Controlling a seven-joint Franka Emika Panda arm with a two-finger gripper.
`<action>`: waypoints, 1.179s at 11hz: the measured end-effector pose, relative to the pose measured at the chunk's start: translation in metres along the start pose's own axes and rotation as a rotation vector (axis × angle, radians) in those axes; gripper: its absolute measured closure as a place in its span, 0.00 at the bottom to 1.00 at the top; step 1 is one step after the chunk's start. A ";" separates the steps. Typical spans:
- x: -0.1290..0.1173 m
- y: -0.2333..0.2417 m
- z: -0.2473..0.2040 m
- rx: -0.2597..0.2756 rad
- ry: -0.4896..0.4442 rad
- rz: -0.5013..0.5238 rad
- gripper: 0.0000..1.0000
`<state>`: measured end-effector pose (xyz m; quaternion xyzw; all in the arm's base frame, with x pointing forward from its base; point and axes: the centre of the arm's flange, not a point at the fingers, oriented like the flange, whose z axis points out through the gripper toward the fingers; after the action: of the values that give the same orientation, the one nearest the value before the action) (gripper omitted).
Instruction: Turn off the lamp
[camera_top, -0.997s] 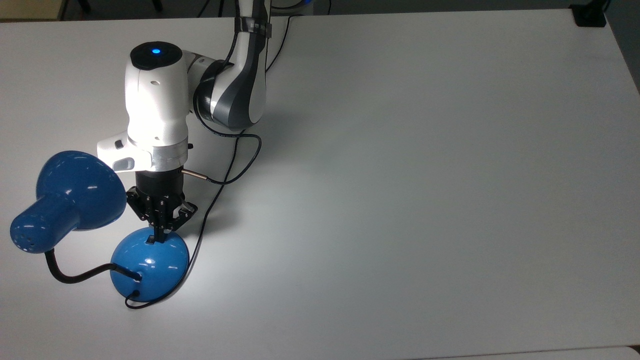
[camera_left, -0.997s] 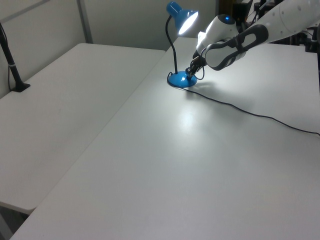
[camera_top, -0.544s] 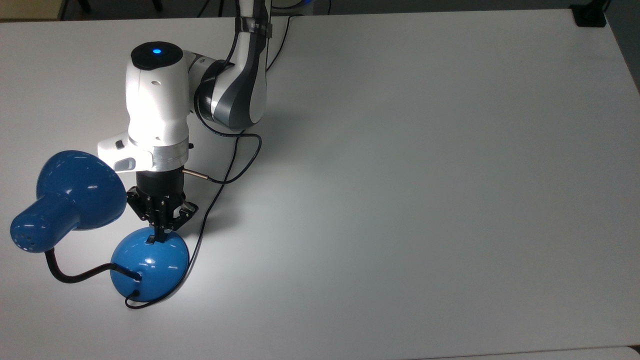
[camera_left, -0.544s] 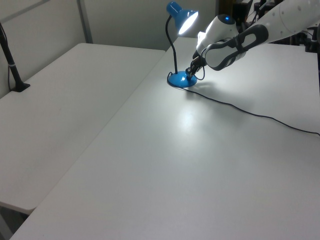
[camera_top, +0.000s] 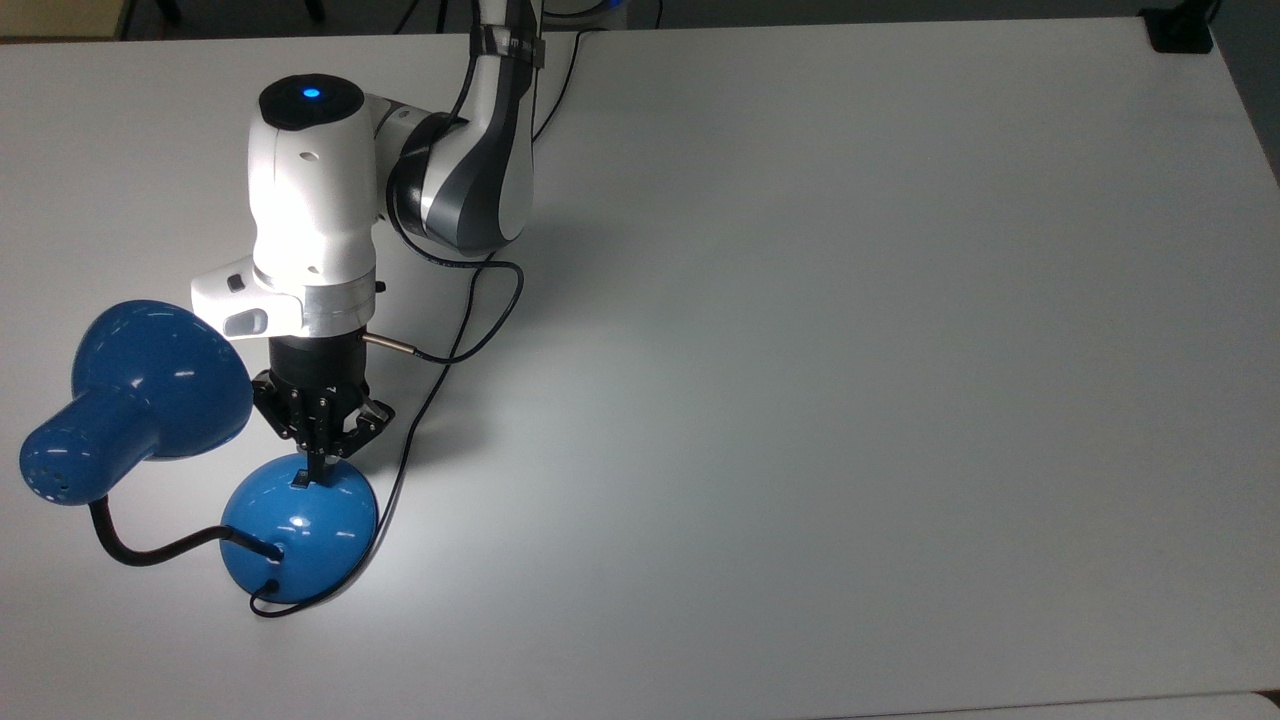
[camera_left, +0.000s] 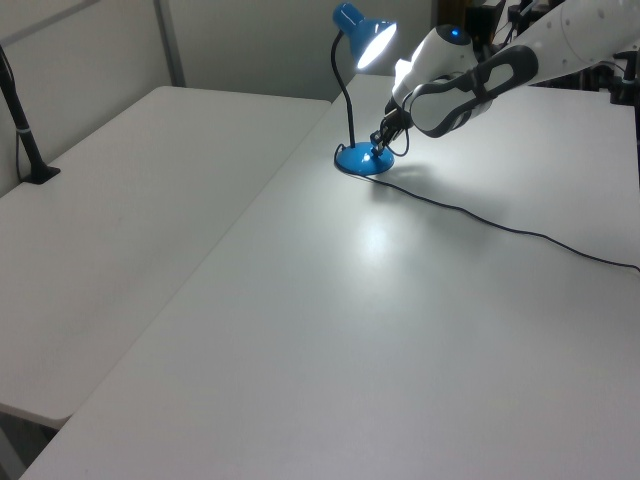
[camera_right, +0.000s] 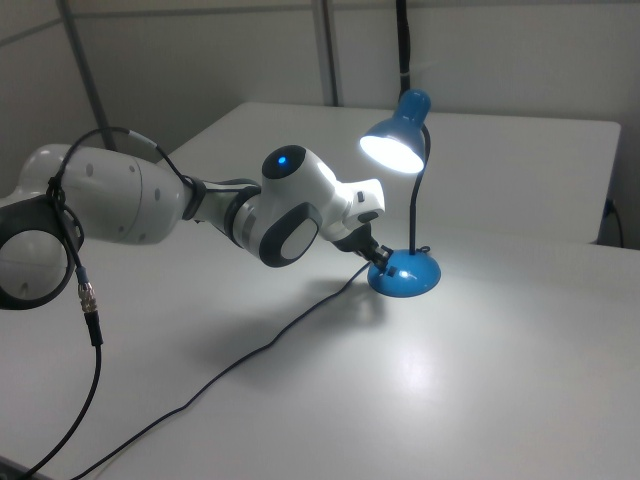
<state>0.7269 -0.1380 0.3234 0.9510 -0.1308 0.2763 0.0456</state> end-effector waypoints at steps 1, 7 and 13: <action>0.002 0.003 -0.002 -0.002 0.004 0.006 0.97; -0.004 0.018 0.005 -0.016 -0.017 0.018 0.98; -0.011 0.017 0.007 -0.016 -0.031 -0.010 0.98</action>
<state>0.7170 -0.1533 0.3121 0.9554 -0.1290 0.2603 0.0524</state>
